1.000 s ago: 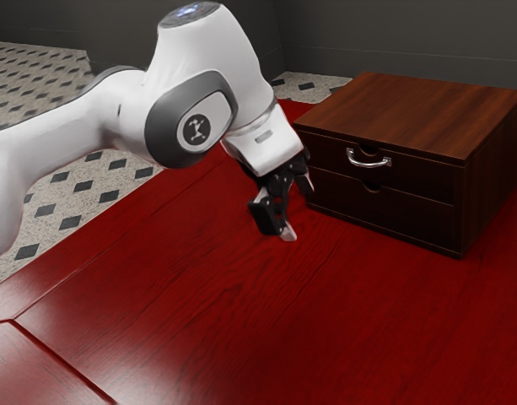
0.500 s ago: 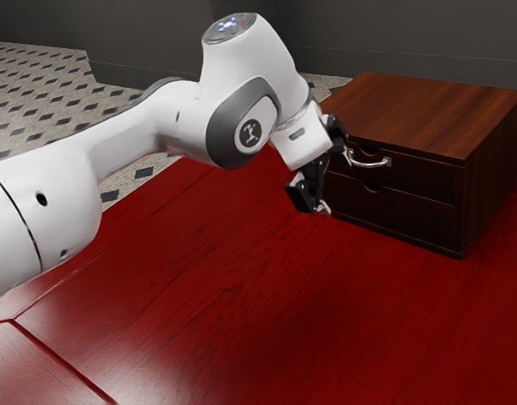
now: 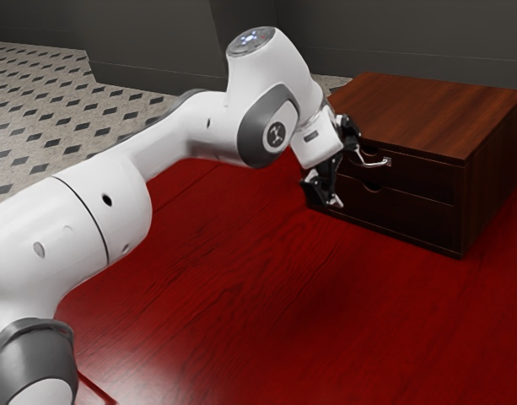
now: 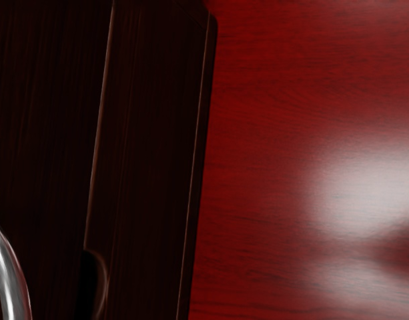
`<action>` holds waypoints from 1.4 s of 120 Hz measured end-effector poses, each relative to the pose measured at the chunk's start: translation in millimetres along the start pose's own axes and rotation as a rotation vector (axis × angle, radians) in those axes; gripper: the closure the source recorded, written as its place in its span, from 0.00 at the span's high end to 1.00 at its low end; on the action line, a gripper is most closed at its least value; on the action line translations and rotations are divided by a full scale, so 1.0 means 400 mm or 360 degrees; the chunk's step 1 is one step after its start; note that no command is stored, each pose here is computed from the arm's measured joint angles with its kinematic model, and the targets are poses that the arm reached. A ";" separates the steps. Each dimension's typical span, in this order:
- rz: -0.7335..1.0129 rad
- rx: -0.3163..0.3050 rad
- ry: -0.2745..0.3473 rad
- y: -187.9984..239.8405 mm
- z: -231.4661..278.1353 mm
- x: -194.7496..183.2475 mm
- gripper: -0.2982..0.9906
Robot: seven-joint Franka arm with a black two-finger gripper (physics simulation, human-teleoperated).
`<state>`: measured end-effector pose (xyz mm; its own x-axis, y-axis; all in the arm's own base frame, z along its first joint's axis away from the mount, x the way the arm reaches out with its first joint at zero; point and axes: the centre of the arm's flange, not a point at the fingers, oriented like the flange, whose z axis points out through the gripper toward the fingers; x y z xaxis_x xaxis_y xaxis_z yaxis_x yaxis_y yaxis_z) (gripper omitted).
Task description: Pull the drawer handle with one arm to open the drawer
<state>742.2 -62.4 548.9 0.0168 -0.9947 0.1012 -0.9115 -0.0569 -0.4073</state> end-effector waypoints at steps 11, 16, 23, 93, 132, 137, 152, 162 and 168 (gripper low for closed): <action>0.0014 0.0015 0.0017 -0.009 -0.010 0.005 0.77; 0.0020 0.0025 0.0022 -0.014 -0.017 0.006 0.77; 0.0034 0.0047 0.0027 -0.026 -0.028 0.012 0.77; 0.0054 -0.0010 0.0048 -0.033 0.052 -0.016 0.74; 0.0040 -0.0025 0.0044 -0.026 0.032 -0.046 0.71; 0.0037 -0.0032 0.0045 -0.024 0.035 -0.049 0.72; 0.0028 -0.0065 0.0047 -0.010 0.054 -0.054 0.77; 0.0024 -0.0075 0.0049 -0.002 0.053 -0.056 0.77; 0.0020 -0.0083 0.0051 0.005 0.046 -0.059 0.76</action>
<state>747.6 -40.7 528.9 -0.0071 -0.9921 0.1256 -0.9318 -0.0390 -0.3609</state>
